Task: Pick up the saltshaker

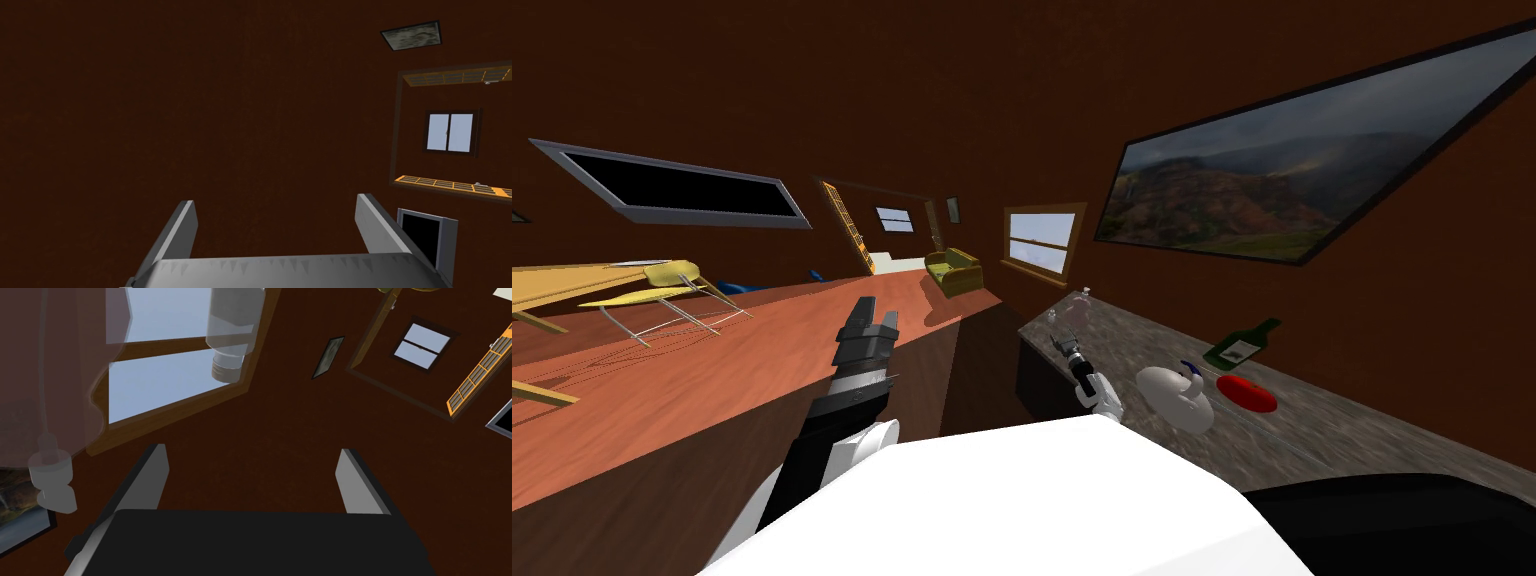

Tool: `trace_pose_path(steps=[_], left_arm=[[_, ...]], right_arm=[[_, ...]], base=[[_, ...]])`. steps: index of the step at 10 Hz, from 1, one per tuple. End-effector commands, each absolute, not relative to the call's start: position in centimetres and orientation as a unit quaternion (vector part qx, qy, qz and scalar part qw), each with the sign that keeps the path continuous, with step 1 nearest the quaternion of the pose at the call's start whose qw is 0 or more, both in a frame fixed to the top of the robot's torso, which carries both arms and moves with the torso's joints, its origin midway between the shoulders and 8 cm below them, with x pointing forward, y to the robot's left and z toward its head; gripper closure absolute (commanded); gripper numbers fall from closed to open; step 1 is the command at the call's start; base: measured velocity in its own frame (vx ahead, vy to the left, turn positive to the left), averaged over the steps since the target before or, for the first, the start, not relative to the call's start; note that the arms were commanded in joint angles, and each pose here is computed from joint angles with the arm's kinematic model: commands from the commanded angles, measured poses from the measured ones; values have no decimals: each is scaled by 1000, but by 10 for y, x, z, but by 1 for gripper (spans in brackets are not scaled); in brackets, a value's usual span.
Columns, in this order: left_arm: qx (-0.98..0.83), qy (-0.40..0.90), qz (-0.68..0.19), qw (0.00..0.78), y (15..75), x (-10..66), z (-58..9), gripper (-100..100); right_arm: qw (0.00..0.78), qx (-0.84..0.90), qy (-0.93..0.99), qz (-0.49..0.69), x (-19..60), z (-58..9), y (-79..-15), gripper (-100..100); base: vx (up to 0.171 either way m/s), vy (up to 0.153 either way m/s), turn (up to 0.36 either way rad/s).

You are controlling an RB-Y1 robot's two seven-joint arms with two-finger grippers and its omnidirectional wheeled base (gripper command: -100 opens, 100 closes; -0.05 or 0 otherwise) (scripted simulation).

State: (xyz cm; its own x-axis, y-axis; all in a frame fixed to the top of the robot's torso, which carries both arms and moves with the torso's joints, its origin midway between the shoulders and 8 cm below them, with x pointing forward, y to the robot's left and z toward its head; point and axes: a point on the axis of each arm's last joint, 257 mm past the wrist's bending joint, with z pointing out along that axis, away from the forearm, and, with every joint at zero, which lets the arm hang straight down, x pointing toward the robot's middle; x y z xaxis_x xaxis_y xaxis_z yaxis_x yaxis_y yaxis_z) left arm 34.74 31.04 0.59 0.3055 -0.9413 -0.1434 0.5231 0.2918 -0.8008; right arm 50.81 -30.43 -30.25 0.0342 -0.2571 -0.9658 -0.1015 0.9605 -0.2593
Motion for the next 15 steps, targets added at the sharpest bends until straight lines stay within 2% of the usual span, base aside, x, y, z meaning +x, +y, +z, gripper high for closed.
trace_pose_path(steps=[1, 2, 3, 7, 9, 12, 15], left_arm=[[-329, 318, -496, 738, 310, 347, 6, 0], [-329, 318, -496, 738, 310, 347, 6, 0], [-329, 318, -496, 738, 310, 347, 6, 0], [-329, 318, -496, 738, 310, 347, 6, 0], [-329, 318, -496, 738, 310, 347, 6, 0], [-329, 318, -496, 738, 310, 347, 6, 0], [-329, 318, -496, 738, 310, 347, 6, 0]], right_arm=[[711, -128, 689, -60, 519, -290, -310, -100], [710, -131, 689, -58, 513, -293, -306, -100], [710, -129, 690, -58, 514, -291, -307, 100], [710, -129, 690, -58, 514, -292, -307, 100], [713, -126, 688, -46, 520, -285, -306, -100], [713, -120, 691, -29, 528, -281, -308, -100], [707, -114, 698, -9, 537, -278, -315, -100]], base=[[40, 18, 40], [26, 11, 10], [0, 0, 0], [0, 0, 0], [-38, 50, -28], [-143, 128, -71], [-71, 99, -53]])
